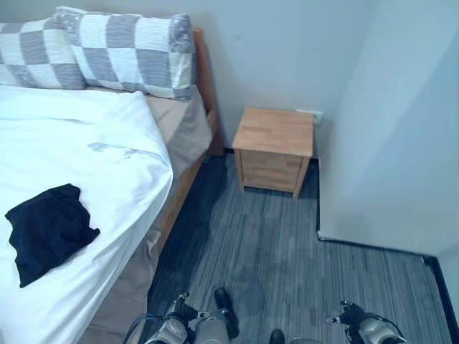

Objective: Tidy up the quilt and then pick up the clothes from the bed and put them into the laundry hamper.

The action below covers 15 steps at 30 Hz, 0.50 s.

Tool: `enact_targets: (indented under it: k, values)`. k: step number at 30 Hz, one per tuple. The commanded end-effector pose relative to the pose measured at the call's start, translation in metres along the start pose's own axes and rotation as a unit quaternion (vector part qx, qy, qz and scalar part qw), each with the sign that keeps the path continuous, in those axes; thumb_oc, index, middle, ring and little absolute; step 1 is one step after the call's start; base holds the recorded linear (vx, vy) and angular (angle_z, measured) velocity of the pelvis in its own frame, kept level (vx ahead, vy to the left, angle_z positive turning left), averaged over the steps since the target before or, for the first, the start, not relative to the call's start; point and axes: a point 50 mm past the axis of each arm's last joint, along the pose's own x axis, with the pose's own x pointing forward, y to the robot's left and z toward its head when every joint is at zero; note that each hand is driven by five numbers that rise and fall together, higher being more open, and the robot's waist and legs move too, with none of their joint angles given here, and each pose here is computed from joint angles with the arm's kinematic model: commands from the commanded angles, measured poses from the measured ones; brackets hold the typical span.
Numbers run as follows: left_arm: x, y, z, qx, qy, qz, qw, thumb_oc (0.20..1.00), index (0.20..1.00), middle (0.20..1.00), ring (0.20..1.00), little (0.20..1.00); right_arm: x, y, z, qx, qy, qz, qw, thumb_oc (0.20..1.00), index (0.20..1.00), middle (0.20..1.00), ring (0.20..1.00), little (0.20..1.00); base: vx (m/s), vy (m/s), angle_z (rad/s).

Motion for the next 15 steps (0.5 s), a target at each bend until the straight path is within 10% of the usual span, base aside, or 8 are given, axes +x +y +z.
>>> enact_targets:
  k: [1,15]
  values:
    - [-0.003,-0.018,-0.013,0.039,0.025,-0.036,0.998,1.000,1.000,1.000,1.000,1.000,0.001,-0.002,0.020,-0.015,-0.036,-0.002,0.999,1.000,1.000,1.000,1.000,1.000,0.34,0.149,0.62]
    - [0.000,0.021,-0.014,0.060,0.029,0.012,0.998,1.000,1.000,1.000,1.000,1.000,0.000,0.006,0.014,0.055,-0.026,0.002,0.998,1.000,1.000,1.000,1.000,1.000,0.34,-0.202,1.25]
